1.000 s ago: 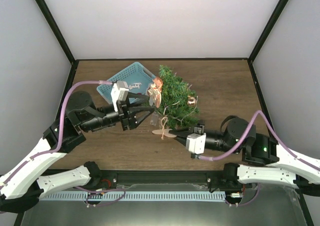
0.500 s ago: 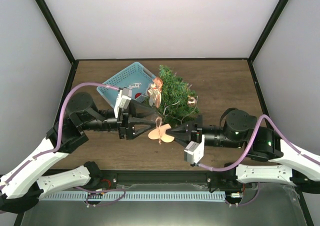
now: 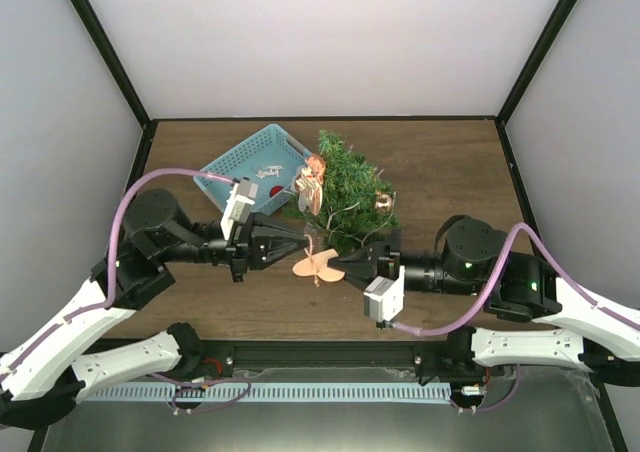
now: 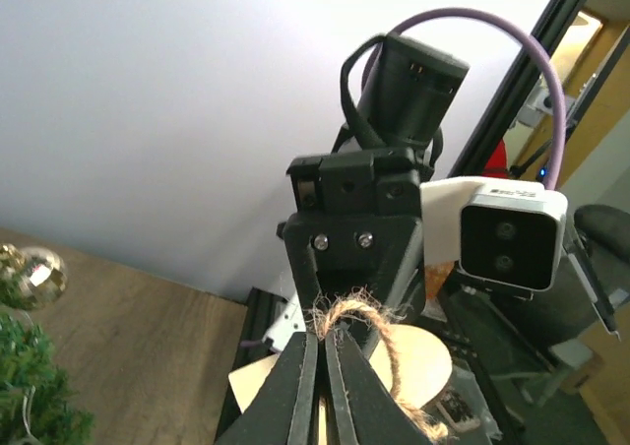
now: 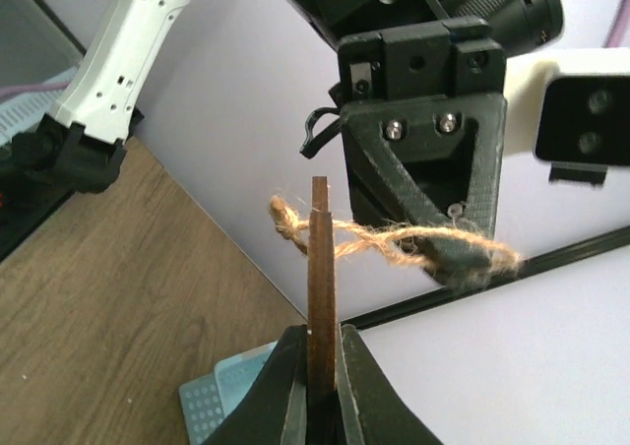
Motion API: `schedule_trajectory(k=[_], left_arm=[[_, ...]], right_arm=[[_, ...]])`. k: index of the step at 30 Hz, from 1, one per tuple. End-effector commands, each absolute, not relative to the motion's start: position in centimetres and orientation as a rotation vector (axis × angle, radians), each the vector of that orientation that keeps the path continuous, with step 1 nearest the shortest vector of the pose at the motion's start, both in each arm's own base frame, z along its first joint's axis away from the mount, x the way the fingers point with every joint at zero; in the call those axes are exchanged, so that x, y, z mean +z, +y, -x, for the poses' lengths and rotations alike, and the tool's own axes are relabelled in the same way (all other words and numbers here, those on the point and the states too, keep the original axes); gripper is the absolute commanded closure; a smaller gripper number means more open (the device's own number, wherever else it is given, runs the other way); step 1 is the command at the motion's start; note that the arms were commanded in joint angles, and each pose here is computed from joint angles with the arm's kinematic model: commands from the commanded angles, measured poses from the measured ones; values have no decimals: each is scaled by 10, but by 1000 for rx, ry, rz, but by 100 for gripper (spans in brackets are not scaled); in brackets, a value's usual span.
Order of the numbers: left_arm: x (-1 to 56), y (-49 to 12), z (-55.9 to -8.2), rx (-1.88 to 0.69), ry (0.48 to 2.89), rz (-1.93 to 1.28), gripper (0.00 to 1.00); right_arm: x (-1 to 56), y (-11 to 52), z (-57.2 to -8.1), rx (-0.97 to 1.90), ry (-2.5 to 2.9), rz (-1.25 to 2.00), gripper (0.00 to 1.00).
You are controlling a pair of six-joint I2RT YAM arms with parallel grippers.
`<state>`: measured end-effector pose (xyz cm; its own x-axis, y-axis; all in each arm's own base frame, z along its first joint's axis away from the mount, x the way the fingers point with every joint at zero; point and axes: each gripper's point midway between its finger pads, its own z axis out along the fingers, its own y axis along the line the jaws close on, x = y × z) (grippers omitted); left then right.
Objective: Decorate the small christmas tree
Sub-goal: Adjust the decoration item at the center of the board, then hang the decoration item on the Christmas tree.
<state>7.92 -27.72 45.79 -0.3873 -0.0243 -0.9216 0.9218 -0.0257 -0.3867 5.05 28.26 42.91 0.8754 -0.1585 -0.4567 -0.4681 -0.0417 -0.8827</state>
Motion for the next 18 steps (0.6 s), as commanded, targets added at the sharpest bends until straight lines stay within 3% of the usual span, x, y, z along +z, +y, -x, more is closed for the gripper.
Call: schedule_trajectory(k=[1, 6, 11, 18], left_arm=[[489, -265, -81, -1469, 1314, -928, 96], [512, -264, -106, -1310, 1248, -845, 96], [519, -275, -140, -1163, 1302, -795, 96], [512, -286, -169, -1058, 1372, -752, 94]], right_arm=[[446, 277, -49, 463, 666, 1465, 99], [412, 277, -54, 644, 846, 1340, 99], [434, 257, -78, 817, 1066, 998, 99], [441, 252, -85, 843, 1123, 935, 99]])
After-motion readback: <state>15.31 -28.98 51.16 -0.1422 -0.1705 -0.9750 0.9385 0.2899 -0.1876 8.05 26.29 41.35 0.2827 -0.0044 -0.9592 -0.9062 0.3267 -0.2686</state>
